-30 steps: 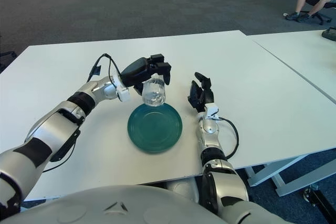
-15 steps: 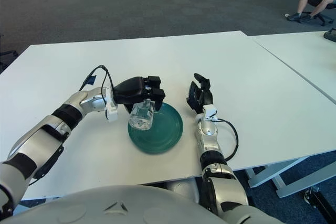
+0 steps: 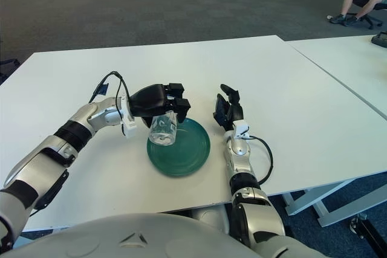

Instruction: Put the bottle into the plate.

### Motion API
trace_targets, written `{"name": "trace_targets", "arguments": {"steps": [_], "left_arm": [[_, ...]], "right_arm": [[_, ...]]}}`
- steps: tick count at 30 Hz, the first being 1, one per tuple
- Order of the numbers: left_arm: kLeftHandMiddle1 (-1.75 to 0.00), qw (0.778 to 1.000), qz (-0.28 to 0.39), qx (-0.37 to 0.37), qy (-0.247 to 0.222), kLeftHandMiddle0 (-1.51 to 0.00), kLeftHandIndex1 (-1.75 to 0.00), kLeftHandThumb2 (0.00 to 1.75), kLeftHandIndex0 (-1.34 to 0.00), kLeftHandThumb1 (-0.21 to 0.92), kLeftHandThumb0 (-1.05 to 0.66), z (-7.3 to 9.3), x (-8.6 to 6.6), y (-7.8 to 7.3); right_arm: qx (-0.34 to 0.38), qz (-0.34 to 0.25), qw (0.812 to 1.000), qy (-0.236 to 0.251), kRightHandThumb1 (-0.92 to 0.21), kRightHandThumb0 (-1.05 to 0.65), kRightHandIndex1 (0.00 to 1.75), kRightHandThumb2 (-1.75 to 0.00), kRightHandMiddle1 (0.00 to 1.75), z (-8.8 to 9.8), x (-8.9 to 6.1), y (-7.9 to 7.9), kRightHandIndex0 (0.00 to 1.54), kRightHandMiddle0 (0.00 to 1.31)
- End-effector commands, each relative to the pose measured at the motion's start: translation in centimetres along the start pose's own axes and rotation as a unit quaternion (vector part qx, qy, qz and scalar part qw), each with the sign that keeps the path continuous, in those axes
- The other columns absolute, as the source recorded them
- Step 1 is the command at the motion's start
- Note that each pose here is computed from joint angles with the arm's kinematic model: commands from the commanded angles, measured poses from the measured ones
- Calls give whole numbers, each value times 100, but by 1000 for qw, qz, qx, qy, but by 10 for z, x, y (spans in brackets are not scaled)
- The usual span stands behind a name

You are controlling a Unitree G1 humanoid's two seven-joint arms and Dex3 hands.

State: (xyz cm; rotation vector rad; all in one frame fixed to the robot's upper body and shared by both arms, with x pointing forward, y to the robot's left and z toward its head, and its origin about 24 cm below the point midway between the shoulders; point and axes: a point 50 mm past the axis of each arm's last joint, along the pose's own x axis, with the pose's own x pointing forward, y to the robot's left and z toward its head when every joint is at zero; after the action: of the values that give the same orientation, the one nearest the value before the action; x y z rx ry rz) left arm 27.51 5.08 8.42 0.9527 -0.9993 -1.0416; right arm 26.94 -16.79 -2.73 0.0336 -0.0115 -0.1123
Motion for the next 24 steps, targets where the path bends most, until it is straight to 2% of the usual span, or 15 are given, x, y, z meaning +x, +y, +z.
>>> {"name": "trace_targets", "arguments": {"steps": [1,7,11,18,19,21,24], "left_arm": [[-175,1000,26,6,-9,-65,-175,138,-83,26,49,1,0,3],[-175,999,47,23,-16,-63,-175,135,-79,29,47,3,1,-1],[-175,995,68,66,-17,-60,-175,131,-75,32,46,3,9,-4],[-175,992,60,110,-18,-58,-175,128,-71,34,45,-6,20,-12],[-175,992,58,113,-18,-64,-173,136,-65,27,29,-7,20,-13],[-175,991,52,120,-17,-69,-171,144,-60,21,15,-9,21,-15],[-175,990,38,134,-16,-72,-170,149,-56,16,4,-12,22,-18]], "right_arm": [[17,-12,998,52,-92,-63,2,-78,73,-22,-19,2,39,0],[17,-13,998,51,-92,-62,2,-77,74,-22,-19,4,41,0],[15,-11,999,49,-92,-62,2,-77,74,-21,-18,5,40,0],[1,-14,999,49,-92,-63,1,-80,73,-21,-18,5,39,0],[0,-15,999,49,-92,-63,1,-80,73,-21,-18,5,39,0],[-3,-16,999,49,-92,-63,1,-80,72,-21,-18,5,39,0],[-6,-18,999,48,-92,-63,1,-80,71,-21,-18,4,39,0]]}}
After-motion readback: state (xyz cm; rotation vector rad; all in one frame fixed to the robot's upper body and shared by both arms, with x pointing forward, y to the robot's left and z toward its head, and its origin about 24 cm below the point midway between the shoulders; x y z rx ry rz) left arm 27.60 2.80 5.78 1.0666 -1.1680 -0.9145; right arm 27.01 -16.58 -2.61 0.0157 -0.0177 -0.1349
